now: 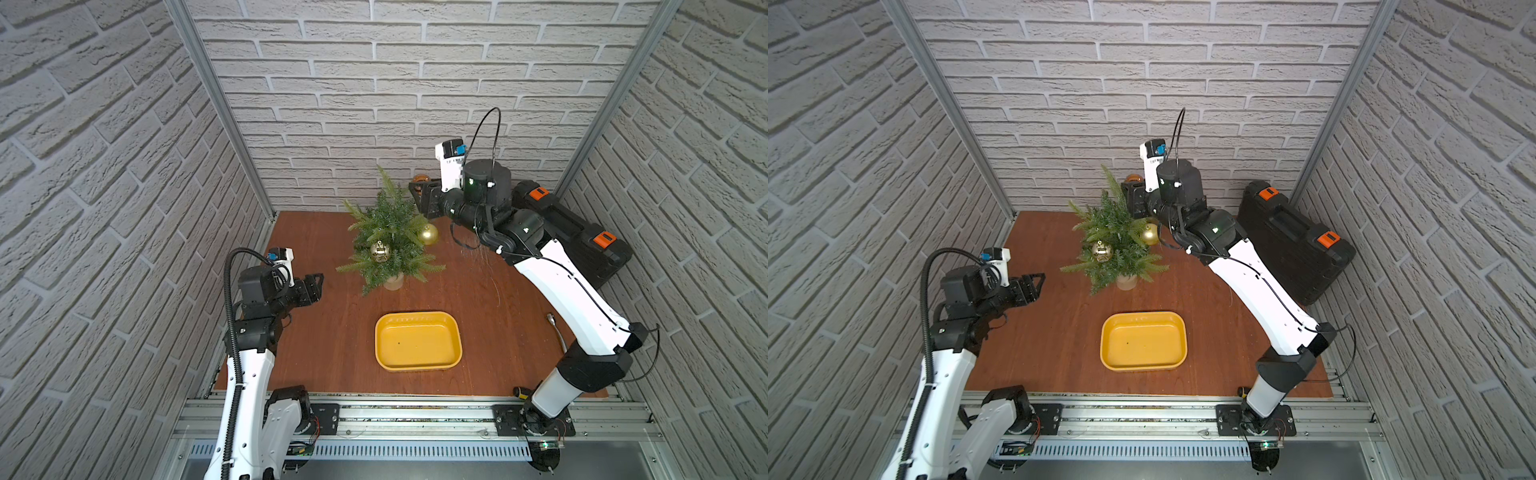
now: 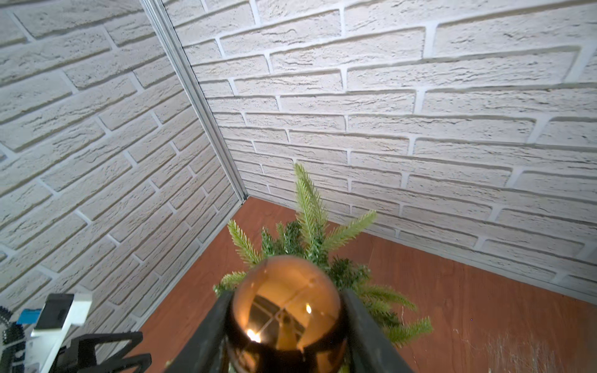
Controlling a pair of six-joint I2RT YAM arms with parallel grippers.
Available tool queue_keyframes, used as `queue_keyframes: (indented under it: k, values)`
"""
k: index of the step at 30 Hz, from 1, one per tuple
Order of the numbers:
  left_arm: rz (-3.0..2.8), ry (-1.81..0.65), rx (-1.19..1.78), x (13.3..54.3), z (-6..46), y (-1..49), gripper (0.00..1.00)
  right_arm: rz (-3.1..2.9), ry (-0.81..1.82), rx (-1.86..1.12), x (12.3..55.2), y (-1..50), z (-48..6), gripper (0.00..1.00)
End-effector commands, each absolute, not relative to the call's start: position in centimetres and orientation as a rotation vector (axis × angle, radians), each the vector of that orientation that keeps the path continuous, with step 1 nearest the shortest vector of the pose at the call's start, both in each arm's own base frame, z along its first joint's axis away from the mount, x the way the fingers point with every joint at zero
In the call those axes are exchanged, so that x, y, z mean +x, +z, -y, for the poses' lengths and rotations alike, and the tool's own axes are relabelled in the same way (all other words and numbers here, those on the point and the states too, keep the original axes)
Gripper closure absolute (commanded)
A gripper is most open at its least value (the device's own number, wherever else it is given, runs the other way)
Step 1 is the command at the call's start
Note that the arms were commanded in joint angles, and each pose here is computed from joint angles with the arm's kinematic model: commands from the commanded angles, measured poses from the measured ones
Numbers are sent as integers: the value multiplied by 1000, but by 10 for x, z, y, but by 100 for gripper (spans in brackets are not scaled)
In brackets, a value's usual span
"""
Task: Decorate the small christmas tree with ornaments
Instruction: Hang an ornament on the christmas tree.
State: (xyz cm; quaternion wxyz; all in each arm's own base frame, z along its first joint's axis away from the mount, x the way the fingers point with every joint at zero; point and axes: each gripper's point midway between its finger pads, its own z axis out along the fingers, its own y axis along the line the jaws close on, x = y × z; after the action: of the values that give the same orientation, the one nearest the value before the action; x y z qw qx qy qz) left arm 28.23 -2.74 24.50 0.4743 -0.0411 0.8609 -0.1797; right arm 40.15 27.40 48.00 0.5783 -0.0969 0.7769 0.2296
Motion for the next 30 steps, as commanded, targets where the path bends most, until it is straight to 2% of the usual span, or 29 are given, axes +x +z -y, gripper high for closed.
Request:
queue_keyframes:
  k: [1,30]
  values:
    - [-2071,-462,-109,288,26,248,25,-1806,572,-251,403,488,-277,52]
    - [-2057,-519,-179,295,12,247,27,-1879,547,-174,454,455,-269,51]
